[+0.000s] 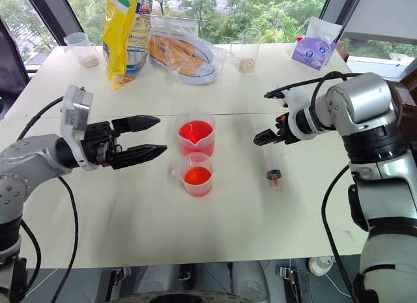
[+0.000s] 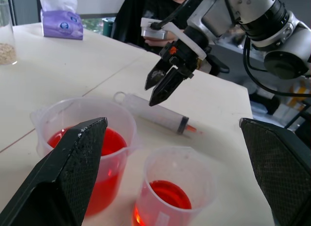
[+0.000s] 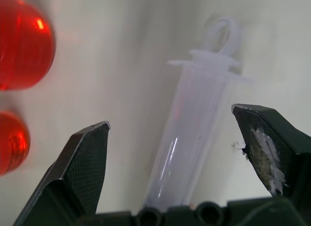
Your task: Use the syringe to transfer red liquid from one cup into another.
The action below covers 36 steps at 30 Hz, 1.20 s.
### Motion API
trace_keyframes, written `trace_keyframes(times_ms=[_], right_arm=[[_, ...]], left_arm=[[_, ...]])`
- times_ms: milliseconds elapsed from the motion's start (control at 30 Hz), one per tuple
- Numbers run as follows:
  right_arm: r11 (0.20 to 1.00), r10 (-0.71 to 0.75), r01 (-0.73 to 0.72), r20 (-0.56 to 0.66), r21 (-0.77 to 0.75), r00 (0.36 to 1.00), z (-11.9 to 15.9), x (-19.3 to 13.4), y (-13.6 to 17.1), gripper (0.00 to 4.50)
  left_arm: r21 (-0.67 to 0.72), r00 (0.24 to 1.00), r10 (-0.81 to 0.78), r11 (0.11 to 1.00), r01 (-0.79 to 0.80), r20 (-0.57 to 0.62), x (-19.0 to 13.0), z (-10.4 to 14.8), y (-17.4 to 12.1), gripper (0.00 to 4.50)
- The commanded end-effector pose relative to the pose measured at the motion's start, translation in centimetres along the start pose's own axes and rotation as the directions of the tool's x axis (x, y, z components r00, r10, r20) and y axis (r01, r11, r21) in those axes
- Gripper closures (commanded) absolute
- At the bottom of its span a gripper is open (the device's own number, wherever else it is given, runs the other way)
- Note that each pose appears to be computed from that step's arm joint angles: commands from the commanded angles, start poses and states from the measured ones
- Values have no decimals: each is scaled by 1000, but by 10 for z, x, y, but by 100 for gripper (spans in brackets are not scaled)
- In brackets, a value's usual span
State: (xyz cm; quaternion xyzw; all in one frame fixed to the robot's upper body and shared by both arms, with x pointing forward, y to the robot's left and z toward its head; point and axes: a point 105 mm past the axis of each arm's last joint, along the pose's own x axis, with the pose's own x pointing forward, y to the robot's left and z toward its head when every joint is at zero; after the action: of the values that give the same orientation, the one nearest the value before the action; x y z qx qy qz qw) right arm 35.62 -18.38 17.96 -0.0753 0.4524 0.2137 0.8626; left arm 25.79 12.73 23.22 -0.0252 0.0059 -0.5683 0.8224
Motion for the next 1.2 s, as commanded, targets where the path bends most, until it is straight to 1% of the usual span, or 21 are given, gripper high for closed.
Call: trace_keyframes(times_ms=[33, 233, 433, 467, 533, 633, 667, 700, 800, 933, 967, 1000, 1033, 1100, 1133, 1167, 1200], right_arm=[[999, -43, 43, -13, 17, 999, 8, 2, -5, 11], [998, -50, 53, -87, 37, 995, 1, 31, -11, 11], [998, -50, 53, -118, 27, 992, -4, 46, -11, 11], [998, -52, 55, -125, 24, 991, -6, 49, -12, 34], [998, -54, 57, -132, 19, 990, -8, 51, -13, 95], [999, -48, 50, -138, 12, 989, -9, 53, -11, 252], [999, -46, 48, -139, 10, 989, -9, 54, -10, 294], [999, -45, 46, -139, 9, 989, -9, 54, -9, 308], [999, -38, 40, -119, 14, 992, -6, 50, -7, 308], [999, -27, 27, 7, -20, 1000, 14, 34, -2, 308], [1000, 9, -6, 80, -30, 997, 26, 23, 5, 308], [996, 30, -15, 179, -88, 983, 42, 9, 10, 308], [992, 79, -47, 280, -118, 957, 58, -7, 17, 308], [985, 141, -88, 395, -151, 908, 78, -33, 27, 308], [979, 164, -84, 468, -187, 868, 88, -44, 32, 308], [967, 218, -99, 554, -236, 803, 100, -58, 42, 308], [953, 272, -123, 613, -275, 741, 108, -71, 52, 308]], left_arm=[[46, 1000, 12, 999, -13, 27, -2, 5, -5, 0], [58, 998, 43, 997, -45, 35, -6, 5, -4, 0], [71, 998, 59, 996, -61, 35, -9, 6, -4, 0], [74, 998, 61, 995, -64, 34, -9, 6, -4, 0], [76, 997, 64, 995, -67, 34, -10, 7, -4, 0], [80, 997, 66, 994, -68, 31, -10, 7, -4, 0], [81, 997, 66, 994, -68, 30, -11, 7, -4, 0], [83, 997, 66, 994, -68, 29, -11, 7, -3, 0], [89, 997, 66, 994, -68, 26, -13, 10, -1, 0], [100, 998, 65, 993, -67, 28, -16, 17, 4, 0], [103, 997, 65, 992, -68, 32, -16, 20, 6, 0], [107, 997, 65, 992, -68, 36, -17, 24, 8, 0], [111, 997, 64, 992, -68, 39, -17, 27, 10, 0], [116, 997, 61, 991, -66, 40, -18, 31, 13, 0], [119, 998, 58, 991, -62, 36, -18, 32, 14, 0], [122, 998, 52, 991, -56, 35, -18, 34, 15, 0], [125, 998, 47, 991, -51, 35, -18, 37, 16, 0]])
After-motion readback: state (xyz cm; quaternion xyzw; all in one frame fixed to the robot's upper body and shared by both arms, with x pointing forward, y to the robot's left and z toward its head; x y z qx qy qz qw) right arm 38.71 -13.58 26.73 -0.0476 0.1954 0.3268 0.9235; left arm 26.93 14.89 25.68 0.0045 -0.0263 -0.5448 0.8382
